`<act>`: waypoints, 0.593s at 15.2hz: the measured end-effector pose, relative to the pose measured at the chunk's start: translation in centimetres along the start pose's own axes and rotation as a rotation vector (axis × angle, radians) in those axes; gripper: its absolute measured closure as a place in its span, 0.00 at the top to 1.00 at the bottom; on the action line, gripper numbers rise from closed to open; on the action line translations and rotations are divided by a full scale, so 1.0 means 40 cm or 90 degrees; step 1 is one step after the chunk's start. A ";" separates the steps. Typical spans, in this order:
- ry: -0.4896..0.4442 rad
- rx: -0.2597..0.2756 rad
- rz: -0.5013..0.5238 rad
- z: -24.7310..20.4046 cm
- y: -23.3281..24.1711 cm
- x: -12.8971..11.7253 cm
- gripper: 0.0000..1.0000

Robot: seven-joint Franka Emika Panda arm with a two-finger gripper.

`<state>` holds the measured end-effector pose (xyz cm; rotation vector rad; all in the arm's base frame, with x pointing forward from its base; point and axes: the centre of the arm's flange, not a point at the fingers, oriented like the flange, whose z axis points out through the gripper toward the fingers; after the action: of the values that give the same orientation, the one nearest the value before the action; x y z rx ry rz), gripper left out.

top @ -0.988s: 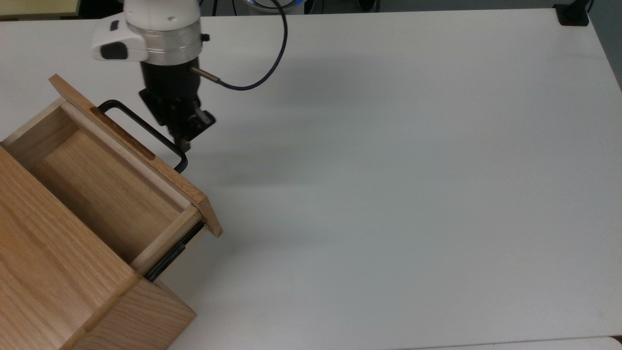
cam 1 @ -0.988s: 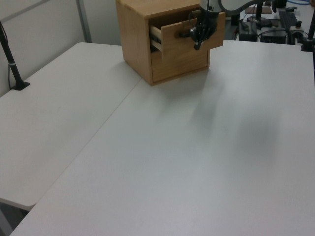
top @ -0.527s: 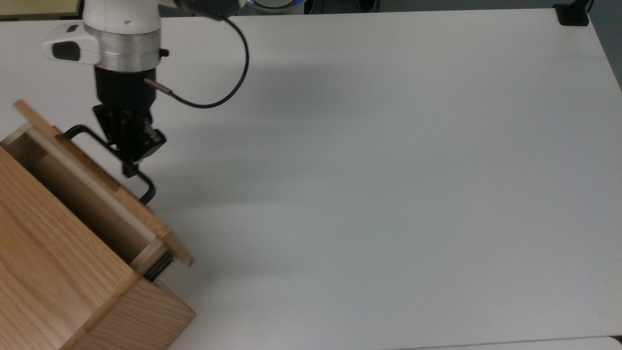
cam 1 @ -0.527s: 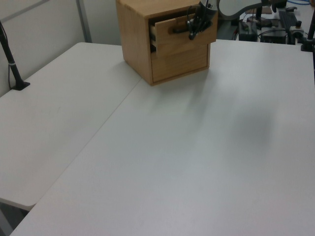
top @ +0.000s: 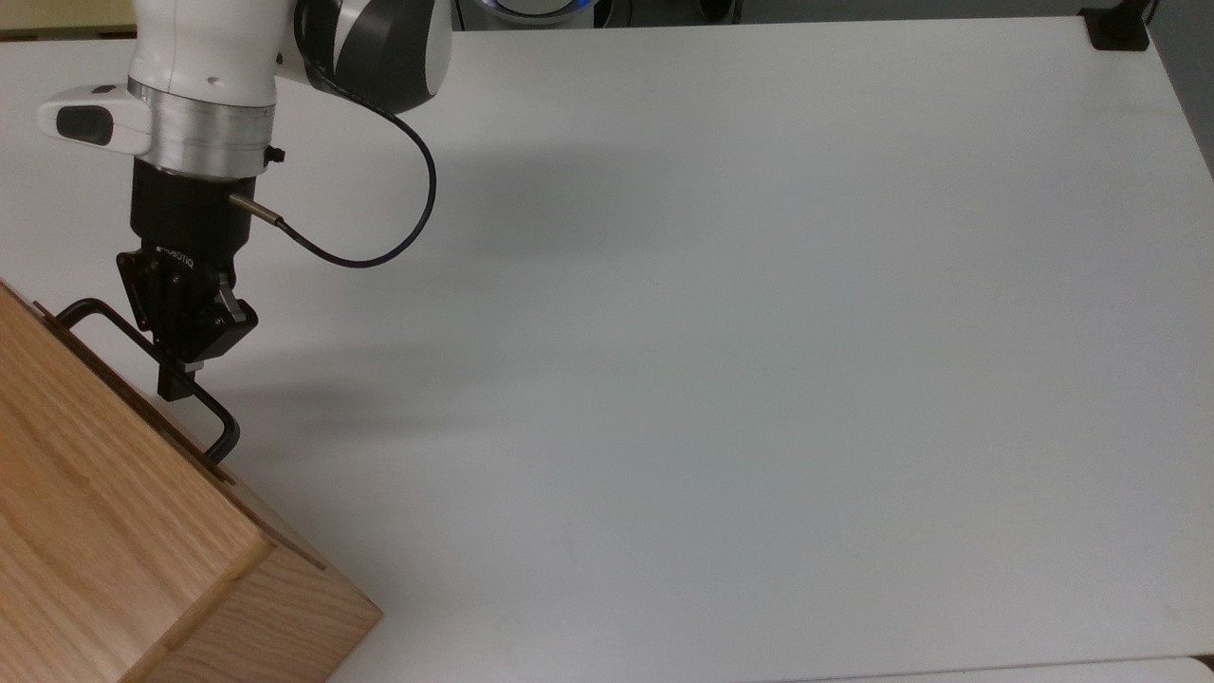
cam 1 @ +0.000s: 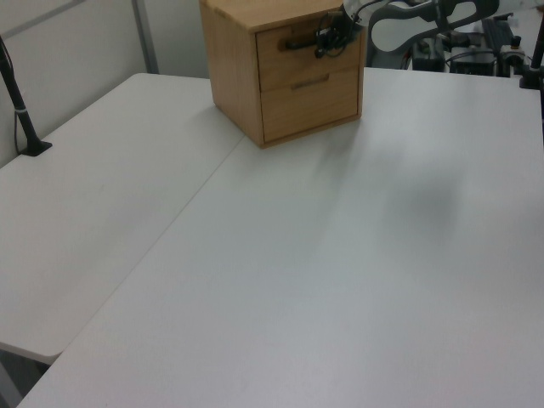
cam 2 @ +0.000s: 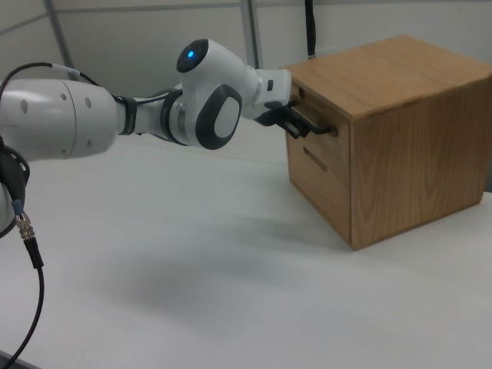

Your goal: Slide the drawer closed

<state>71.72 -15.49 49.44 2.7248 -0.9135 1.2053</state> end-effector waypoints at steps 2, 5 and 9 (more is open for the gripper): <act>0.003 -0.005 -0.015 0.000 -0.003 -0.001 0.00; 0.008 -0.014 -0.046 -0.001 -0.008 -0.004 0.00; -0.021 -0.001 -0.145 0.003 -0.058 -0.053 0.00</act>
<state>71.88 -12.54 48.39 2.7611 -0.5853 1.1199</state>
